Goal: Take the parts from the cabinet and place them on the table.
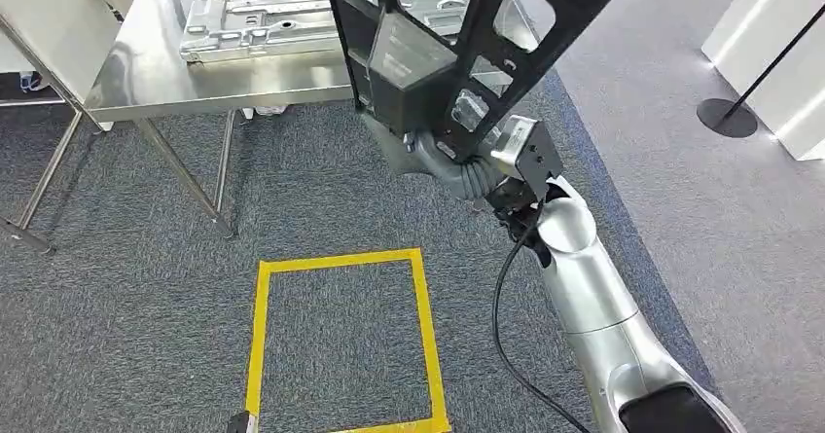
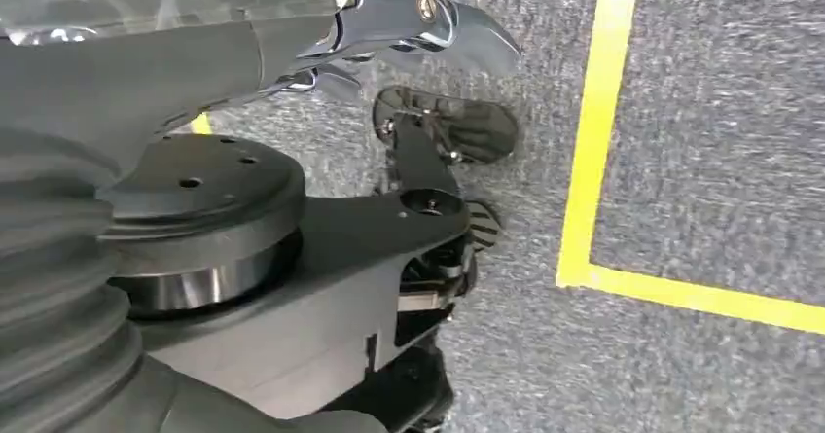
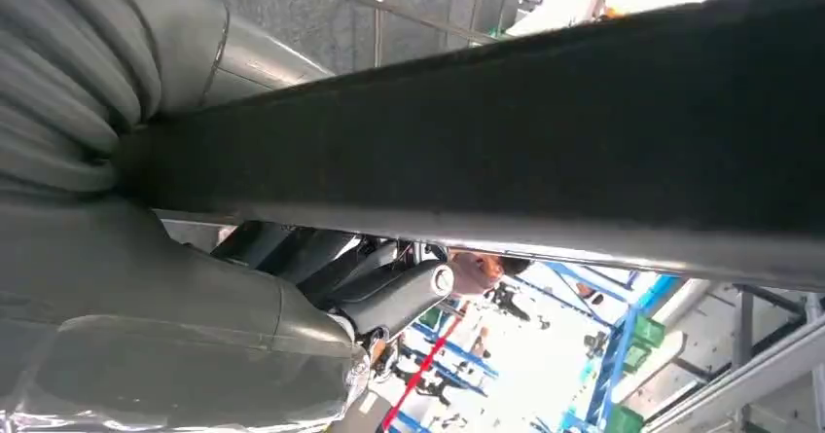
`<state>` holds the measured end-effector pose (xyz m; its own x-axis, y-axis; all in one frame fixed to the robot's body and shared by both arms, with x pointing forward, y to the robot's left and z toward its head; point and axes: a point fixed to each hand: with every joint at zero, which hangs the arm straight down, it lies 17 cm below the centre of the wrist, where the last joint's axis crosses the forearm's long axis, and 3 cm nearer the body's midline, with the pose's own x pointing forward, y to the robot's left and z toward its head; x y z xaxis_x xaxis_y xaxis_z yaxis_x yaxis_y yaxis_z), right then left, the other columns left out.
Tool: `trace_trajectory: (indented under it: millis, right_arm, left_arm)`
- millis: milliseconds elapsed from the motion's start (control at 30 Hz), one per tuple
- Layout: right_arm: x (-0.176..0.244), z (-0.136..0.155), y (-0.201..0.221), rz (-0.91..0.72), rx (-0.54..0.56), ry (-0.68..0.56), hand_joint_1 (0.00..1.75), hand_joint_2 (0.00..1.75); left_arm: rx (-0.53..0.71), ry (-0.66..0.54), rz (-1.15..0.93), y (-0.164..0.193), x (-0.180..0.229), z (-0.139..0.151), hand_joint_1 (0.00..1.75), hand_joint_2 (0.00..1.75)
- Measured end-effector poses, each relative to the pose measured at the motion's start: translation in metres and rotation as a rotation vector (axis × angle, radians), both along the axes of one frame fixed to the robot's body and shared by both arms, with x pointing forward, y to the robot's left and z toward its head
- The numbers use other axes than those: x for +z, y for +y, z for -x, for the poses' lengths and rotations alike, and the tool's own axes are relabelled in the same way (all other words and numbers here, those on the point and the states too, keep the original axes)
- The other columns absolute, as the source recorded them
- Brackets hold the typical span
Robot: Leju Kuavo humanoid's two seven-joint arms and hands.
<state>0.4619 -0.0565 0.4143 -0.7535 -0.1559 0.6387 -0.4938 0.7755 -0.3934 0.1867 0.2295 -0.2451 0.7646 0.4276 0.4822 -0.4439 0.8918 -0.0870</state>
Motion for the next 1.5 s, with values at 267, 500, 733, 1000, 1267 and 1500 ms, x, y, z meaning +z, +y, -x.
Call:
trace_trajectory:
  millis: [267,500,733,1000,1267,1500]
  right_arm:
    - [-0.004,-0.004,-0.002,0.009,-0.013,0.017,1.75,1.75]
    - [-0.008,-0.011,-0.005,0.010,-0.035,0.035,1.75,1.75]
    - [-0.011,-0.013,-0.007,0.010,-0.040,0.043,1.75,1.75]
    - [-0.012,-0.014,-0.008,0.013,-0.045,0.046,1.75,1.75]
    - [-0.012,-0.015,-0.009,0.014,-0.046,0.048,1.75,1.75]
    - [-0.014,-0.016,-0.010,0.016,-0.049,0.052,1.75,1.75]
  left_arm:
    - [-0.005,0.000,0.012,-0.003,0.000,0.000,0.00,1.75]
    - [-0.006,0.001,0.014,-0.003,0.000,0.000,0.00,1.75]
    - [-0.007,0.002,0.014,-0.003,0.000,0.000,0.00,1.75]
    - [-0.007,0.003,0.013,-0.003,0.000,0.000,0.00,1.75]
    - [-0.007,0.003,0.013,-0.003,0.000,0.000,0.00,1.75]
    - [-0.007,0.001,0.012,-0.003,0.000,0.000,0.00,1.75]
